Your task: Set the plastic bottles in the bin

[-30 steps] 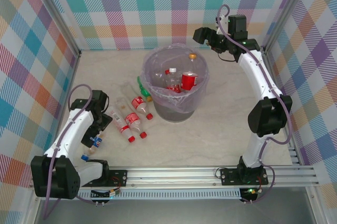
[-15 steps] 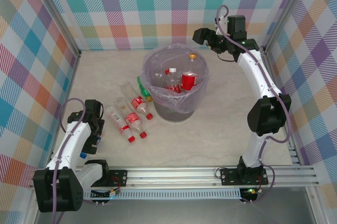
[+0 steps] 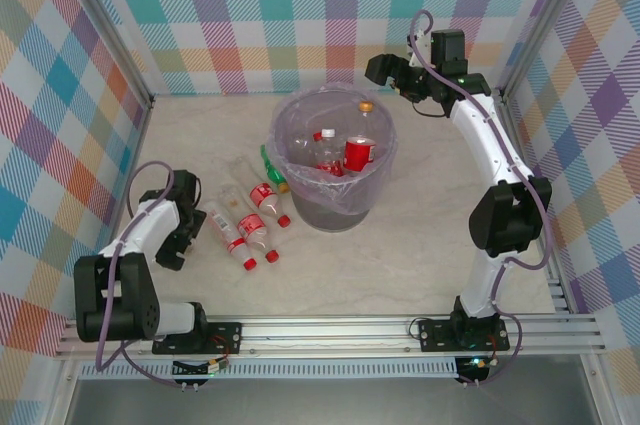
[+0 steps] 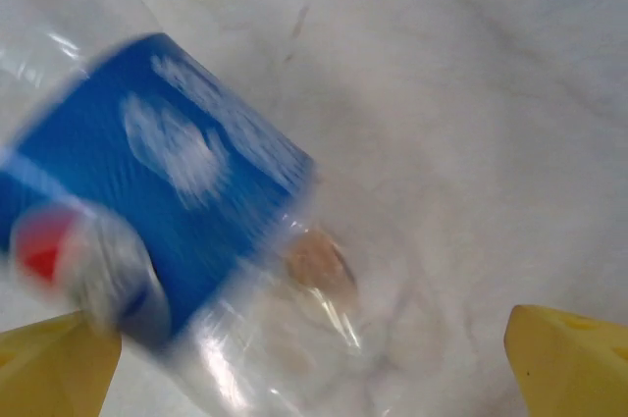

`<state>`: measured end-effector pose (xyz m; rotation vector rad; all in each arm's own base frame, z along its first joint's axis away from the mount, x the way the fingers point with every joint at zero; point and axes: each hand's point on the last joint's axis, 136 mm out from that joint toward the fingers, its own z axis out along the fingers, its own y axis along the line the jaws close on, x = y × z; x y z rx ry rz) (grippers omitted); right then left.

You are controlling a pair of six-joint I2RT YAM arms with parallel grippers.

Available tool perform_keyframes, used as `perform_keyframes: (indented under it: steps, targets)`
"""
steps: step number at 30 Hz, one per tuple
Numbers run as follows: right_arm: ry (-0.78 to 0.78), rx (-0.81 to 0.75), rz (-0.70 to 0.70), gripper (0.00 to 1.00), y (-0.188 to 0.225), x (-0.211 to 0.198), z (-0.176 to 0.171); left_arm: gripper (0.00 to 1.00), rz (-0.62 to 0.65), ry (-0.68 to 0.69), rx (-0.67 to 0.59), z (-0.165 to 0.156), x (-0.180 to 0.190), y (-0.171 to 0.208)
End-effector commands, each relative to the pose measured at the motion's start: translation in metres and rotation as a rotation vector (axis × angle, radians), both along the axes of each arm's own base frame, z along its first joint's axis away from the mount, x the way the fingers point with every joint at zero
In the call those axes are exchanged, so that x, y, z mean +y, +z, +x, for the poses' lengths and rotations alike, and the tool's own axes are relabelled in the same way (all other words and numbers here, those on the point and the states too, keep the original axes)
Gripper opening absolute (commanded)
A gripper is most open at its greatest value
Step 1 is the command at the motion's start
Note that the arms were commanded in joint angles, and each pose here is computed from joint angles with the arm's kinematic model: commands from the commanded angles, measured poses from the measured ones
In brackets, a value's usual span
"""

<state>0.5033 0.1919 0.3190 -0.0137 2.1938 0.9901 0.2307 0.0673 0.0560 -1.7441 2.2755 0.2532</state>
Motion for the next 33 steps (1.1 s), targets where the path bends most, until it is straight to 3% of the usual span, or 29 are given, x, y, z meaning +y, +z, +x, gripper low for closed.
perform_keyframes:
  steps: [1,6,13,18,20,28,33]
  targets:
    - [0.008,-0.013,-0.008,0.97,0.008,-0.002,0.0,1.0,0.048,-0.081,-0.009,0.028,0.015,0.009]
    - [0.005,-0.011,-0.023,0.97,0.006,-0.003,-0.002,1.0,0.081,-0.078,0.052,0.035,0.028,0.013]
    - [-0.004,-0.003,-0.033,0.96,0.003,-0.007,0.0,1.0,0.102,0.034,-0.083,0.03,0.04,0.055]
    - [0.004,-0.001,-0.03,0.97,0.003,-0.005,0.0,1.0,0.292,-0.25,0.034,0.03,0.067,0.113]
    - [0.008,-0.002,-0.026,0.96,0.004,-0.005,0.0,1.0,0.294,-0.351,0.113,0.031,0.086,0.115]
    - [0.017,0.007,-0.001,0.96,0.006,-0.001,-0.001,1.0,0.109,-0.666,0.373,0.028,0.096,0.062]
    - [0.015,0.003,0.009,0.96,0.008,0.0,0.001,1.0,0.114,-0.739,0.486,0.008,0.096,0.033]
